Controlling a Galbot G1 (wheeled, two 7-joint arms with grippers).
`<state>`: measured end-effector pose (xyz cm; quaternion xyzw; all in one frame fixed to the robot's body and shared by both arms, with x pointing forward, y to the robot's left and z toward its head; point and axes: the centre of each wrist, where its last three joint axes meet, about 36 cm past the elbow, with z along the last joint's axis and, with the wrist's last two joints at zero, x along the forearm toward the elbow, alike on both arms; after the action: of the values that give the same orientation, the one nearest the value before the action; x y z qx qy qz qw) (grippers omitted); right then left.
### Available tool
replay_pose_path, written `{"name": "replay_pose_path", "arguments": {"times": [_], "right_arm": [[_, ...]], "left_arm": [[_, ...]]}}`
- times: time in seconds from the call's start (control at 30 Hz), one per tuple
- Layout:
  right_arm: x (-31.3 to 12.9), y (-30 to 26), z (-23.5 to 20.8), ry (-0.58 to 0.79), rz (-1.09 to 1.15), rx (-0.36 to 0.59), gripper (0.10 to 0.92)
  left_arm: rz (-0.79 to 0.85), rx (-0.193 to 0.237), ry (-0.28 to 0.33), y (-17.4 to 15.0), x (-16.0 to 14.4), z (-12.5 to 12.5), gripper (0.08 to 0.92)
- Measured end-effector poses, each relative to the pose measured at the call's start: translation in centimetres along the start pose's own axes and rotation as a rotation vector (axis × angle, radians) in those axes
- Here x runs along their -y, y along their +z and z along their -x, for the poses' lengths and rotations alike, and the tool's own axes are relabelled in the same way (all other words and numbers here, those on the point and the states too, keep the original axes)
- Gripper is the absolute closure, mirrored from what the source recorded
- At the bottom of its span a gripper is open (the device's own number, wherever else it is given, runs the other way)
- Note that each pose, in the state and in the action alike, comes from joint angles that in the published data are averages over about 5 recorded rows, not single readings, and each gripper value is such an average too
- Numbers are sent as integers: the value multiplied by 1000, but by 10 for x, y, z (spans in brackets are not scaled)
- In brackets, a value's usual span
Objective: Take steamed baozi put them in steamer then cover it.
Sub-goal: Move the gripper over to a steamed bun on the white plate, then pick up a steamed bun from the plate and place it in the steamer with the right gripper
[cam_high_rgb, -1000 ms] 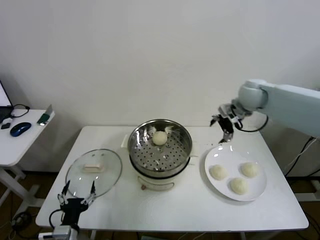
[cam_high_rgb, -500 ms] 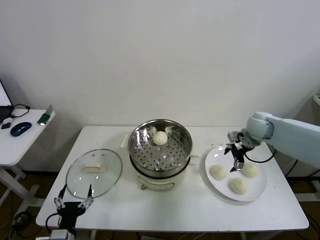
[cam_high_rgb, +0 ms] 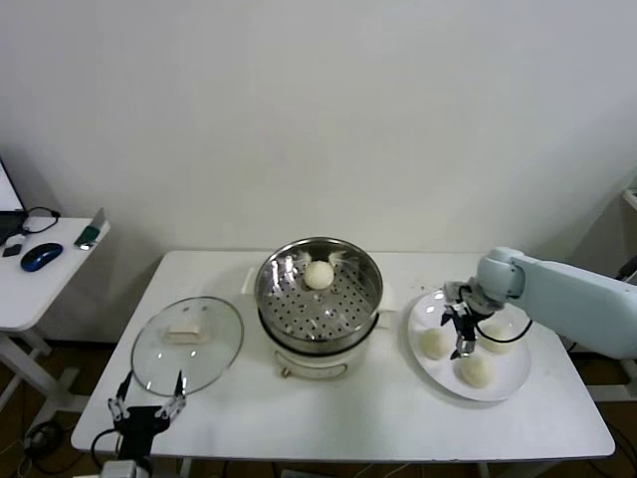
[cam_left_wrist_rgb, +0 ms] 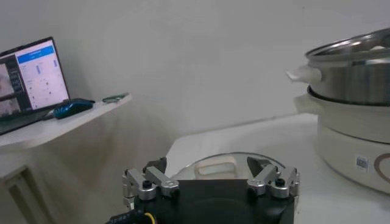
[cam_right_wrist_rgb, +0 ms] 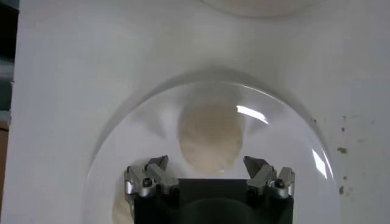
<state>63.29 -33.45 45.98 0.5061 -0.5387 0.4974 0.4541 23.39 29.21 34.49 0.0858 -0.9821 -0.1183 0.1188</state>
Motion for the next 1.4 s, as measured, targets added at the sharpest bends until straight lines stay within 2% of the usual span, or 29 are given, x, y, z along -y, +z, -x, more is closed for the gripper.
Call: {"name": "replay_pose_path", "arguments": {"times": [0.33,0.67,0.87,1.07,1.4], "right_arm": [[8,-12,17,-10,-9,0,203],[13,-10,16,-18,-1,4,305],[16,-6,5,-15,7,14,340],[37,-7,-34,9,8,33,352],[85,-41,-155,106,4,82,352]], "left_arm": [[3,1,1,1,0,1,177],[3,-1,1,2,1,2,177],[2,-3,3,3,1,2,177],[3,-5,7,3,2,1,177],[-2,-2,26,4,10,2,177]]}}
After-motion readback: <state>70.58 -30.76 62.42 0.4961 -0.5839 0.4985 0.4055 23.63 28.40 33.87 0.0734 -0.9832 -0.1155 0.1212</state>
